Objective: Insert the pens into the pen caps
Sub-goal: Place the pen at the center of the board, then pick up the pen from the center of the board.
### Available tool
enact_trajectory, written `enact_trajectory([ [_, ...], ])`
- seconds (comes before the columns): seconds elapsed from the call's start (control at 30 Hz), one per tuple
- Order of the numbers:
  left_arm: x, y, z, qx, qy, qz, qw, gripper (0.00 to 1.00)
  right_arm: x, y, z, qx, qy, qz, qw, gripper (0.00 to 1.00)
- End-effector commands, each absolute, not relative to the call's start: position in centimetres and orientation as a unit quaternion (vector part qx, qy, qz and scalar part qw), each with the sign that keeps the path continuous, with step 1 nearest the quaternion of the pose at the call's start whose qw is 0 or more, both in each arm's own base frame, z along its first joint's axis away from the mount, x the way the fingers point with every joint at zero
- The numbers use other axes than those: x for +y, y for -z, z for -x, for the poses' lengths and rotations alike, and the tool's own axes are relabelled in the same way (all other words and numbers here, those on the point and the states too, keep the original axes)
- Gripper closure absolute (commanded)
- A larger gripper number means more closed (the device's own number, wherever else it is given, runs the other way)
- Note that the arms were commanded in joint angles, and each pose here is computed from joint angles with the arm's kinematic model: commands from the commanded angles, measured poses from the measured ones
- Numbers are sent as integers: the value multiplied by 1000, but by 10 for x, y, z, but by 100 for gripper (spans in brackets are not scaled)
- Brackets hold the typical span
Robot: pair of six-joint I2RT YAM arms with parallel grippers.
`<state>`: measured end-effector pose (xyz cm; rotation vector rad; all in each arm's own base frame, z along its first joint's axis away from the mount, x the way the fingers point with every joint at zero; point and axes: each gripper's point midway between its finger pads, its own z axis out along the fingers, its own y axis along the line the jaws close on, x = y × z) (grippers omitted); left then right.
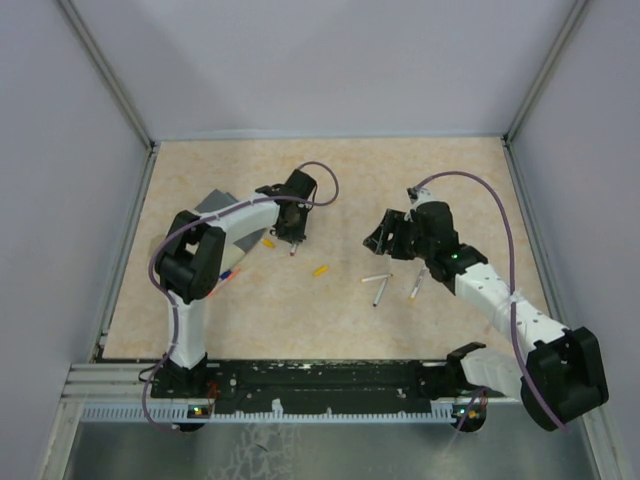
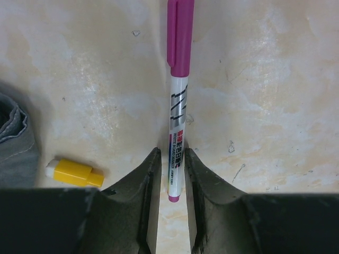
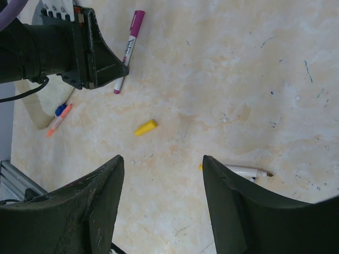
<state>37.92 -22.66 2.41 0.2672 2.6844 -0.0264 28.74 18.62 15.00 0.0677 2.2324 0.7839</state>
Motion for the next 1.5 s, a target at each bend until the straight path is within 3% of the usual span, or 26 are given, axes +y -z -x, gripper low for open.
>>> enact_trajectory([
  [0.0, -228, -50, -384, 962, 26, -100, 253, 69, 192, -178, -287, 854, -330, -3, 403, 39],
  [0.27, -217, -100, -383, 943, 34, -106, 313, 67, 187, -169, -283, 863, -318, -6, 393, 39],
  [0.53, -185, -123, -344, 934, 43, -134, 329, 67, 172, -151, -283, 879, -275, -22, 389, 39],
  [0.8, -173, -123, -307, 924, 80, -166, 335, 65, 145, -125, -288, 910, -191, -89, 358, 39],
  [1.2, -176, -117, -303, 920, 102, -176, 336, 65, 91, -109, -285, 908, -52, -233, 345, 39],
  [1.47, -168, -112, -309, 924, 102, -174, 326, 67, 77, -86, -279, 935, 21, -203, 291, 39],
])
